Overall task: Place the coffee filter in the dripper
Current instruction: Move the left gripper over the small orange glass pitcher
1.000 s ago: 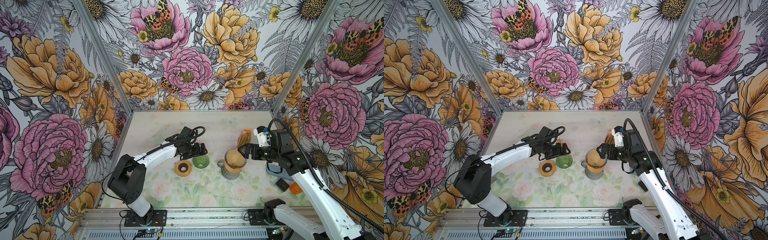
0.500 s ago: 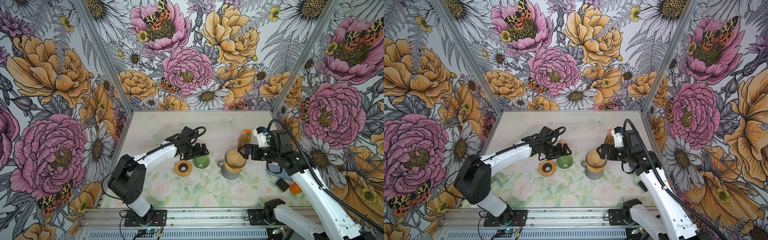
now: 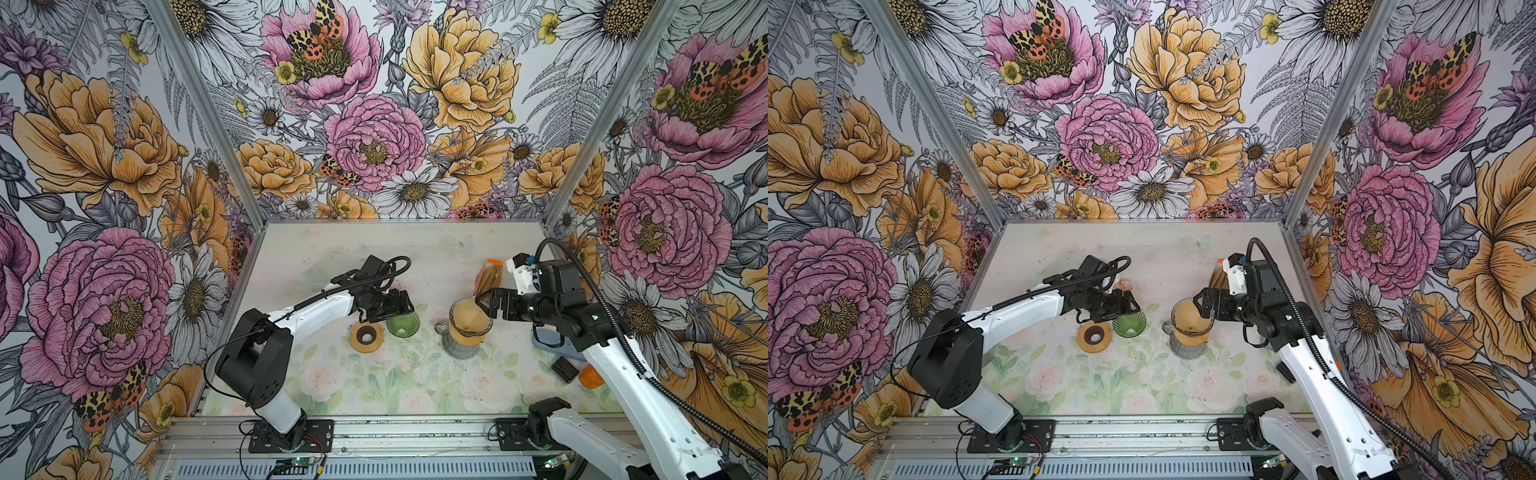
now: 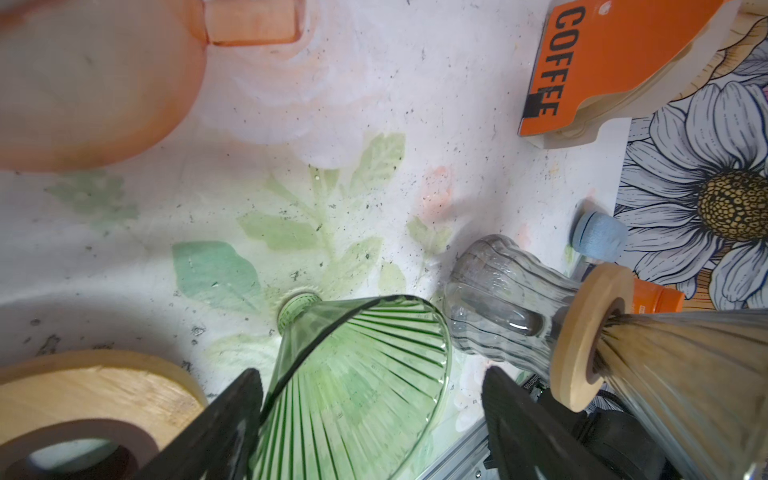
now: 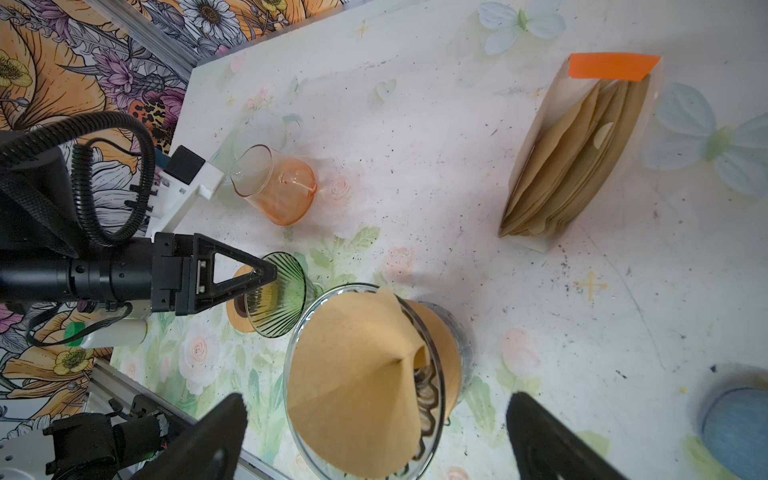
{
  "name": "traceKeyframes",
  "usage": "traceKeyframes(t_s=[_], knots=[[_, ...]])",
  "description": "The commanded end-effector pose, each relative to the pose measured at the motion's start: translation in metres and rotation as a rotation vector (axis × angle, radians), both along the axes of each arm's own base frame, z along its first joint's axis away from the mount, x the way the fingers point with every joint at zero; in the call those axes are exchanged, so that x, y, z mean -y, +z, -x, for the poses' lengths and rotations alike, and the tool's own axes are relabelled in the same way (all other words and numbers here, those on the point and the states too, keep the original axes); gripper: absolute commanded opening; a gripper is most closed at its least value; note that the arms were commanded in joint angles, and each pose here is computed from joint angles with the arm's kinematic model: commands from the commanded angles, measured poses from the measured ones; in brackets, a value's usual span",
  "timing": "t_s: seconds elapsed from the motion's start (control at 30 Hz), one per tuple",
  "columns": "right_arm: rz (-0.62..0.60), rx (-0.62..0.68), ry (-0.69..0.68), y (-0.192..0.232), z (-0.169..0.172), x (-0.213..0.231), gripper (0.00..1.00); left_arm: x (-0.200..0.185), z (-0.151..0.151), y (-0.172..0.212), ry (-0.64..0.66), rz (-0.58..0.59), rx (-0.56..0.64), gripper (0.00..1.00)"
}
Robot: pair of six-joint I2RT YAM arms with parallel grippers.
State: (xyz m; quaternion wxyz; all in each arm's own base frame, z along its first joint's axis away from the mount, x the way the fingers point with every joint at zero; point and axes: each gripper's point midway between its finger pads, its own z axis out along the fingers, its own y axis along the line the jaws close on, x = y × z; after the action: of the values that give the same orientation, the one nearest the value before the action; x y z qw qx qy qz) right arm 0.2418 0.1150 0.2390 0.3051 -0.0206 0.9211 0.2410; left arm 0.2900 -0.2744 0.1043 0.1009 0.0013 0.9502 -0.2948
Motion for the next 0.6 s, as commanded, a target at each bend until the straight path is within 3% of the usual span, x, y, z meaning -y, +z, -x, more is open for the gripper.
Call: traceKeyframes(t_s=[0.0,0.37,0.57], knots=[[0.019,-0.012,0.004,-0.006,0.0,0.0,0.99,-0.009,0.002,-0.007,0.022,-0.021,-0.009,0.84],[0.02,-0.018,0.002,-0.007,-0.002,0.0,0.99,-0.013,0.004,-0.004,0.031,-0.015,-0.007,0.84],[0.022,-0.013,0.0,-0.006,-0.002,0.001,0.99,-0.03,-0.018,0.019,0.096,0.003,0.057,0.86]])
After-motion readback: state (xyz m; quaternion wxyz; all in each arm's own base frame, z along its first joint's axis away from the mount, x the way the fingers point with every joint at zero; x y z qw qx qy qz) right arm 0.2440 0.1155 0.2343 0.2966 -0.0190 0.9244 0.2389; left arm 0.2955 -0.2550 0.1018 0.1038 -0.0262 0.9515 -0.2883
